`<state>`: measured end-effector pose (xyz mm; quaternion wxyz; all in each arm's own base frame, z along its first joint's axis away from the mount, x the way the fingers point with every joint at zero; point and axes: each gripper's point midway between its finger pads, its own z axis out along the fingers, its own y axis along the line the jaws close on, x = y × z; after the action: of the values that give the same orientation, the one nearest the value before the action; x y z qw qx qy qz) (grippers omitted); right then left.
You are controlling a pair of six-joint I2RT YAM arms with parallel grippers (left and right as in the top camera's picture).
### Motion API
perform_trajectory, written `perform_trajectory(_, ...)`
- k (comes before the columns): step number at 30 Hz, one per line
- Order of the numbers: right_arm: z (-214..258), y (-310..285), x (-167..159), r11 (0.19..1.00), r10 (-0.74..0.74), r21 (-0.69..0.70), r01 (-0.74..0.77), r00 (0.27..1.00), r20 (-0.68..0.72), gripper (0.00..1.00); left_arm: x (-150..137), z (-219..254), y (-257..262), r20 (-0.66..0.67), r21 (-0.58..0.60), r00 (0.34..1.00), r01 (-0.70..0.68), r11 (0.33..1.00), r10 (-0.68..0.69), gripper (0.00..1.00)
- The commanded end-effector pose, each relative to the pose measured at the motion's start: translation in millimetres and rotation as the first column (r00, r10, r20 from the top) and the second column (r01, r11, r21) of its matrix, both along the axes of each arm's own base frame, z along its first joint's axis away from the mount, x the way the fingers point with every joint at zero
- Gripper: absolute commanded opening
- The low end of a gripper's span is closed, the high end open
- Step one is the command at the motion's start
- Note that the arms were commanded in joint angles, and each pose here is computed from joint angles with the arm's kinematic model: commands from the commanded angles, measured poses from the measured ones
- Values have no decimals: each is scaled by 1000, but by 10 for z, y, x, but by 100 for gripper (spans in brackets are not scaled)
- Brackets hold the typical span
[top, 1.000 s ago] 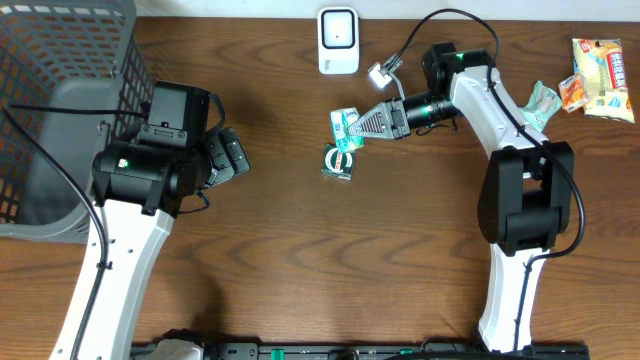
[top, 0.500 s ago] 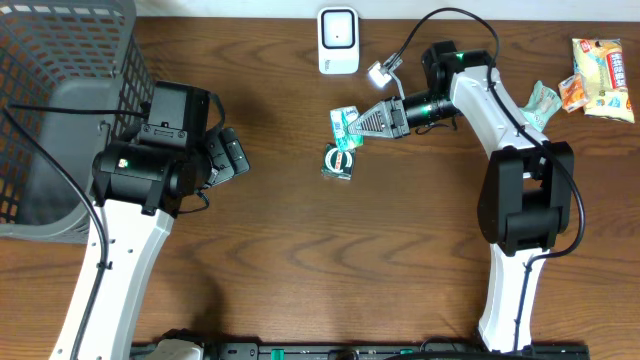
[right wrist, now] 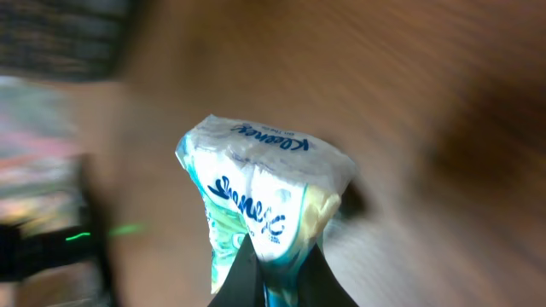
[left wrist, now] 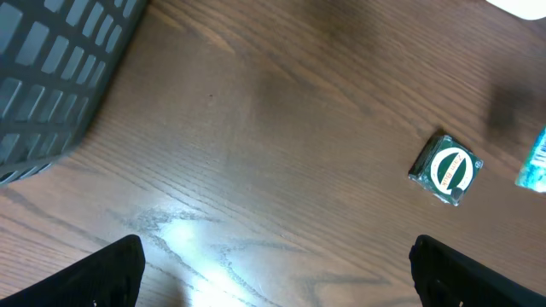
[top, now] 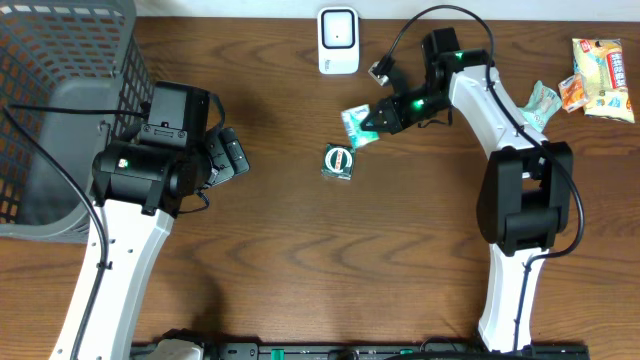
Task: Scan the item barcode
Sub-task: 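Raise the green pack to the scanner window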
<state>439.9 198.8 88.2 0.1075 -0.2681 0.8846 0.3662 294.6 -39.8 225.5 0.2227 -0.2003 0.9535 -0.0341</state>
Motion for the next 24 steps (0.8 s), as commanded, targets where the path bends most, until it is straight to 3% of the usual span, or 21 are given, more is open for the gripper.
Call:
perform_trajectory(1,10,-402,368,908,-99,-386,164,978,182,1,-2,19,30,5,7,1000,-9,1000,9,98)
perform_trajectory(4,131,-546,662,799,-73,-538,269,931,357,1,-2,19,30,5,7,1000,-9,1000,9,98)
perform_trajectory(6,260,-585,912,718,16,-609,335,868,497,1,-2,19,30,5,7,1000,-9,1000,9,98)
perform_trajectory(7,369,-521,1098,675,129,-645,359,803,582,1,-2,19,30,5,7,1000,-9,1000,9,98)
perform_trajectory(11,605,-136,1408,671,367,-661,337,624,690,1,-2,19,30,5,7,1000,-9,1000,9,98)
perform_trajectory(15,789,132,1666,675,475,-642,363,451,755,1,-2,19,30,5,7,1000,-9,1000,9,98)
perform_trajectory(24,611,241,2133,636,609,-639,432,227,760,1,-2,19,30,5,7,1000,-9,1000,9,98)
